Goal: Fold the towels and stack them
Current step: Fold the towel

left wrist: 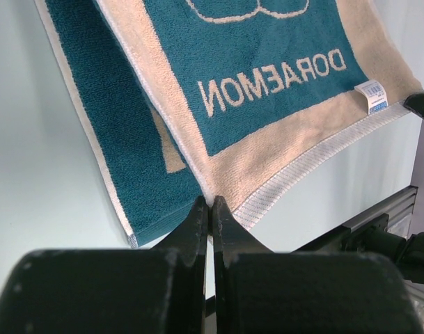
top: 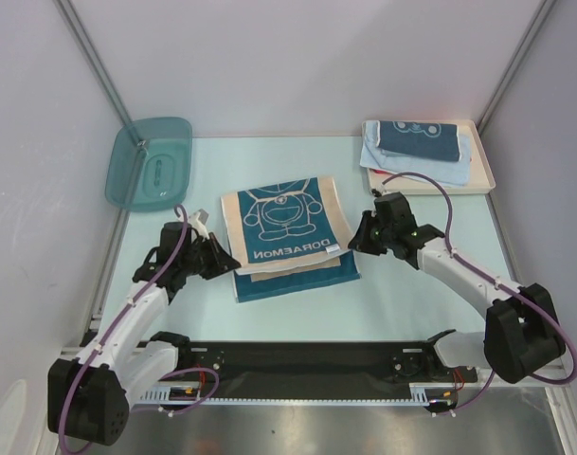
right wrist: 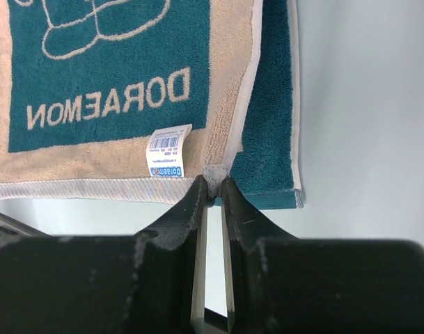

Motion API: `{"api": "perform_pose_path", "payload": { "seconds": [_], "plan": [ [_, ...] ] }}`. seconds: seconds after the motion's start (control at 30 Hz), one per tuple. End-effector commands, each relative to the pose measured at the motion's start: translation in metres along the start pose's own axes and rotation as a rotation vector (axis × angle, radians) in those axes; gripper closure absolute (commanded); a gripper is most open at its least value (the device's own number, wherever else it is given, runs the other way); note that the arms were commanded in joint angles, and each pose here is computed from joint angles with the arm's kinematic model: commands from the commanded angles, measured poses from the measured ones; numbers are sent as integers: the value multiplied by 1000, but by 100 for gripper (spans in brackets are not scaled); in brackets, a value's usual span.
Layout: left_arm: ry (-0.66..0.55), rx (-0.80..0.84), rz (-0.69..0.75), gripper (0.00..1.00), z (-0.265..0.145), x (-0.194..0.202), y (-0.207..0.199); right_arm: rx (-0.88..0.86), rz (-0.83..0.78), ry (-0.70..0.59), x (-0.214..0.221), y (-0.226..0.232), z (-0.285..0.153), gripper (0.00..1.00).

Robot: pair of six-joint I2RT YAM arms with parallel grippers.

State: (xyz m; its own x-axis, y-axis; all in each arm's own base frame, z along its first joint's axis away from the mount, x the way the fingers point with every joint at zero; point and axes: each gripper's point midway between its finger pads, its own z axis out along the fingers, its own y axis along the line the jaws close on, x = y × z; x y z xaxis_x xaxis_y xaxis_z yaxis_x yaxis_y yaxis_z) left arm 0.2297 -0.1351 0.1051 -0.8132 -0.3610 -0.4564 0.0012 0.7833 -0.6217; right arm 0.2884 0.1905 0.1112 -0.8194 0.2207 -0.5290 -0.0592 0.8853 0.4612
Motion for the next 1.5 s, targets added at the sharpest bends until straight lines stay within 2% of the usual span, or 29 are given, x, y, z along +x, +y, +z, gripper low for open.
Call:
{"api": "perform_pose_path", "payload": {
  "seconds": [0.0, 0.3, 0.8, 1.47],
  "plan": [
    [-16, 24, 4, 99, -4, -2, -8, -18, -1, -46, -8, 8, -11, 100],
    [-3, 28, -20, 100, -3, 4, -6, -16, -11, -33, 3, 6, -12, 100],
    [47, 10, -85, 100, 17, 27, 15, 4, 16, 45, 42, -15, 13, 100],
    [117, -21, -135, 100, 34, 48, 34, 24, 18, 88, 62, -26, 29, 100]
  ]
}}
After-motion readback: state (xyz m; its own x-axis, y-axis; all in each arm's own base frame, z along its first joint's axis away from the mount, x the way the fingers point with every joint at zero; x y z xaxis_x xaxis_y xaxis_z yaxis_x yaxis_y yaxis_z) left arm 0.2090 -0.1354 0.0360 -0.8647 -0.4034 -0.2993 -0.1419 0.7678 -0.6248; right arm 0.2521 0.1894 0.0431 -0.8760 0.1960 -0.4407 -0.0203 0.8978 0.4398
